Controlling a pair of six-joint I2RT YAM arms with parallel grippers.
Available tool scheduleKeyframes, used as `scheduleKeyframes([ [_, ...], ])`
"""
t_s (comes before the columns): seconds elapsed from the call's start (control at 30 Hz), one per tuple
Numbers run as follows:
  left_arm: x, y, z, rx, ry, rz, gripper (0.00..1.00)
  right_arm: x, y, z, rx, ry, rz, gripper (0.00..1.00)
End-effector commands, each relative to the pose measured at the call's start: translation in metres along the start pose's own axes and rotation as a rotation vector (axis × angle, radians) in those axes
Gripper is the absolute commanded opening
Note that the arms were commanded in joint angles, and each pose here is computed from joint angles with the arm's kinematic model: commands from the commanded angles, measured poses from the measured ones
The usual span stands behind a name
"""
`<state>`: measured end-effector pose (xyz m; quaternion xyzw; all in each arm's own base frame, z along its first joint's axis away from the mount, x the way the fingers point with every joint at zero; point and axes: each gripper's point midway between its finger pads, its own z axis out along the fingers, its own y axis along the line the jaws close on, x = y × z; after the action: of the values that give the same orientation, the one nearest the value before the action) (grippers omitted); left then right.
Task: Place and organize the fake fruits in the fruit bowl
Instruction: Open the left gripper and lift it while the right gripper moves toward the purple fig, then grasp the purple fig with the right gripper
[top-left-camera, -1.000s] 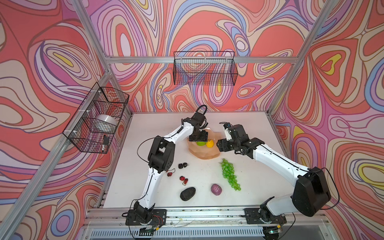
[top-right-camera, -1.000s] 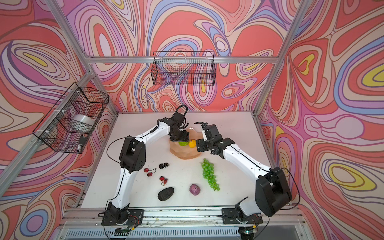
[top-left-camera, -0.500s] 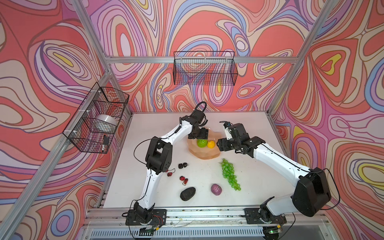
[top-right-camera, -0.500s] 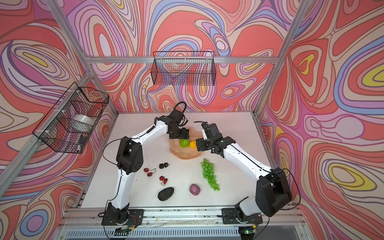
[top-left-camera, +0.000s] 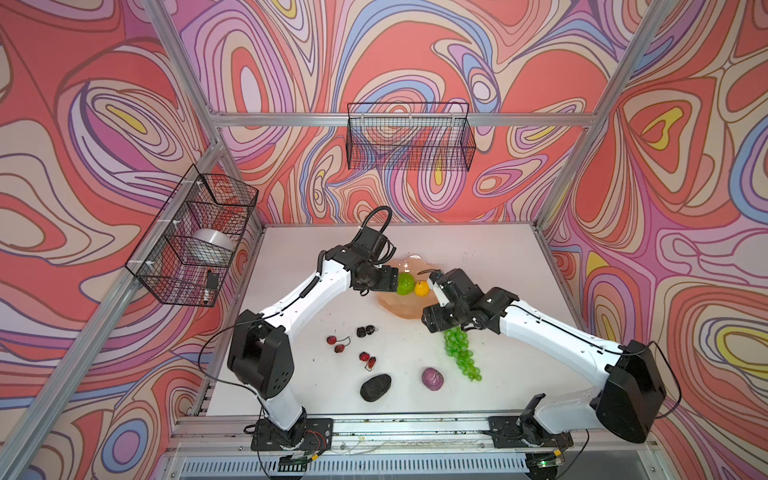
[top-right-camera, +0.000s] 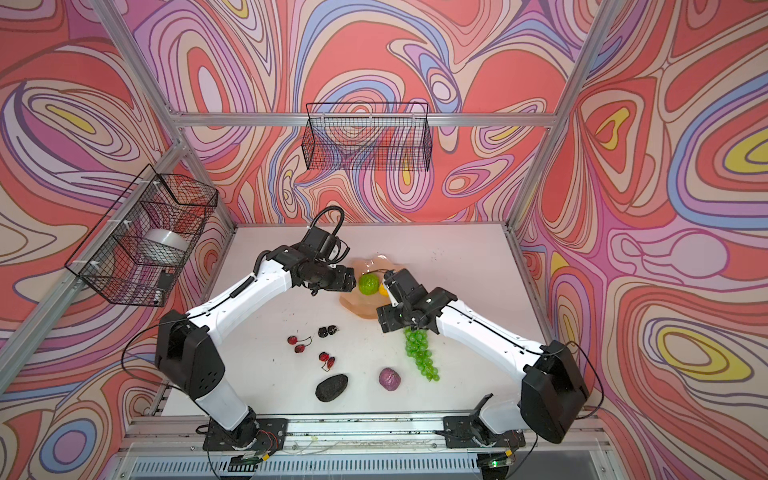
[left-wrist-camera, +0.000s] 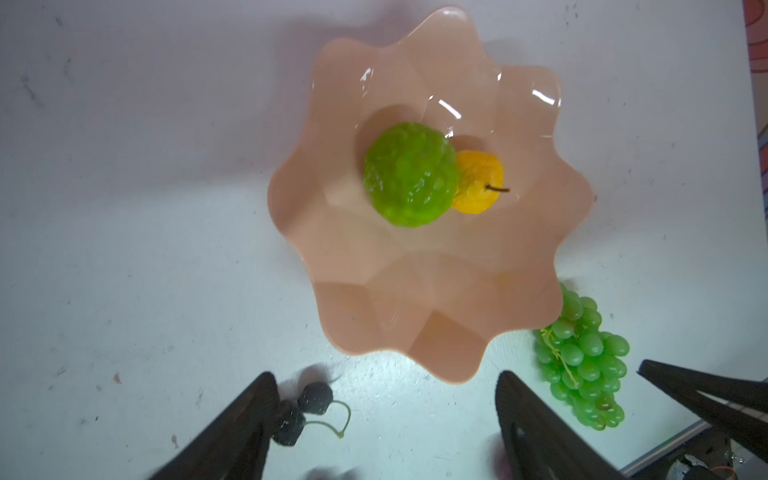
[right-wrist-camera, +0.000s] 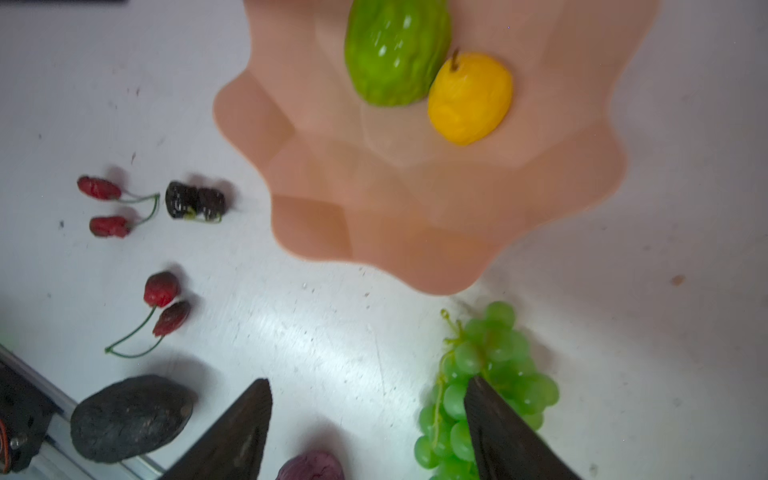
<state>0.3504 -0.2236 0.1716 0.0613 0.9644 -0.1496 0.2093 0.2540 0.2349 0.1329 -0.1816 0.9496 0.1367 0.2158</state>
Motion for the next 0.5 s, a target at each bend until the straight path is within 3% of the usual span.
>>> scheduleKeyframes([
  [0.0,0.013,0.015,-0.012,-0.044,-0.038,-0.046,0.85,0.058,0.010,0.001,0.013,0.149,0.070,0.77],
  [0.2,0.029,0.025,-0.021,-0.052,-0.068,-0.093,0.85,0.116,0.034,0.013,-0.012,0.272,0.048,0.77],
  [0.47,0.033,0.021,-0.017,-0.034,-0.034,-0.078,0.86,0.121,0.039,0.037,-0.021,0.309,0.004,0.75],
])
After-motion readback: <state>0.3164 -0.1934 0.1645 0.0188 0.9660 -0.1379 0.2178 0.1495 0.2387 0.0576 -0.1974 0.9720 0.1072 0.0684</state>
